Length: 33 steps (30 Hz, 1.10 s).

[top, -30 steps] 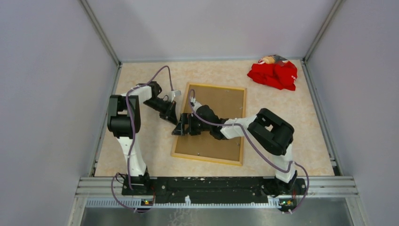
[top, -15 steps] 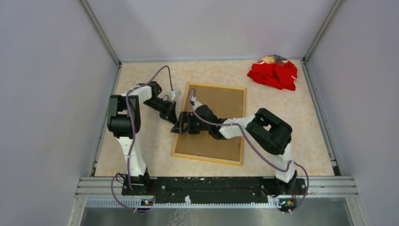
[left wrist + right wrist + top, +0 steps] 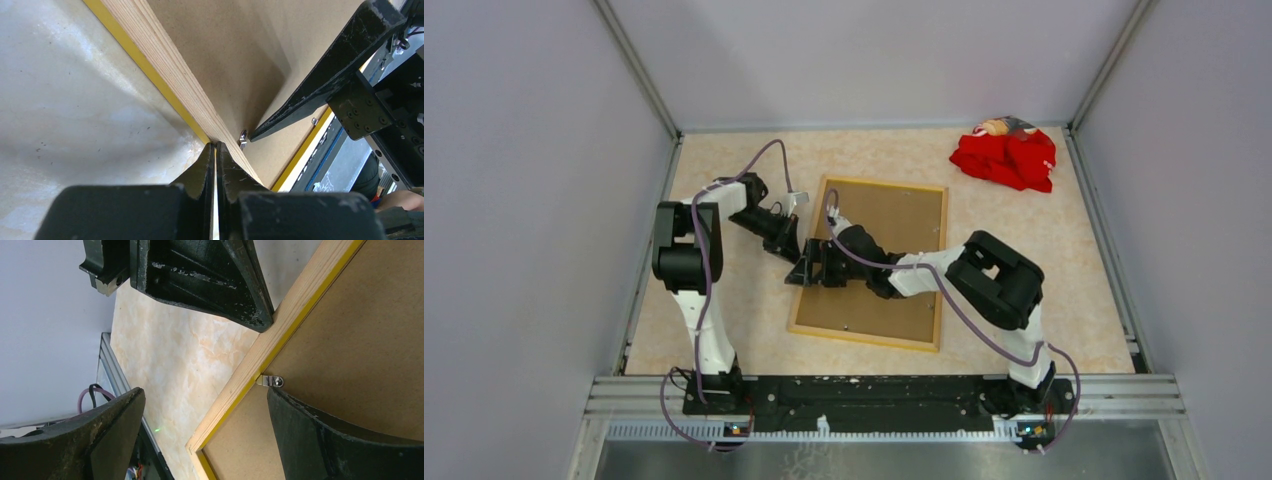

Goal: Put the photo into the frame
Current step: Install the photo frame at the center of the board.

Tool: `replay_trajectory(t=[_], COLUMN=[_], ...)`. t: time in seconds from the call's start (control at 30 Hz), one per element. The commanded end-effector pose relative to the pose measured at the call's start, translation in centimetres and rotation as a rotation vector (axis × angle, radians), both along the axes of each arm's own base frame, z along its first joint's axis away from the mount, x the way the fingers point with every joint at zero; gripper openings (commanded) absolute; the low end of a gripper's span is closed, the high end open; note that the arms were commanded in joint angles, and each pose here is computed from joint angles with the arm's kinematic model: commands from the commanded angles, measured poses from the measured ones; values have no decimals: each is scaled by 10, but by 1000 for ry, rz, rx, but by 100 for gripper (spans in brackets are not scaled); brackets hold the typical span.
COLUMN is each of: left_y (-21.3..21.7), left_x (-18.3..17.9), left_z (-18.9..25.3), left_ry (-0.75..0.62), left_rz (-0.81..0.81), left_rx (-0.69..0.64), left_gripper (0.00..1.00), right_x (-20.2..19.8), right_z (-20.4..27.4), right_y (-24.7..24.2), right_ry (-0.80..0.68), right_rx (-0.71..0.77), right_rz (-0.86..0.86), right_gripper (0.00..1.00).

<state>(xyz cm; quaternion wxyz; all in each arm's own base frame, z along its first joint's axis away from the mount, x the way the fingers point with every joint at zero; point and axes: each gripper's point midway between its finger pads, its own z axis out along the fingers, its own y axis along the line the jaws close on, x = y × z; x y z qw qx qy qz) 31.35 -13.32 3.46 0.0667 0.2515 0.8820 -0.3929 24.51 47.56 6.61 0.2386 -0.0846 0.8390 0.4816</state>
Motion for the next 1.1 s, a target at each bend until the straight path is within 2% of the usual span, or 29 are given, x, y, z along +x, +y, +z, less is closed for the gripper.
replay_trajectory(t=[0.0, 0.43, 1.07], left_y=[0, 0, 1], left_x=[10, 7, 7], left_z=[-4, -4, -3], left_ry=[-81, -77, -80], left_rz=[-30, -32, -34], left_rx=[26, 23, 26], left_gripper=[5, 5, 5], right_x=[-19, 0, 1], right_z=[-15, -24, -26], right_y=[4, 0, 4], right_ry=[38, -32, -14], right_rx=[-45, -122, -98], right_rz=[33, -37, -43], right_gripper=[92, 92, 92])
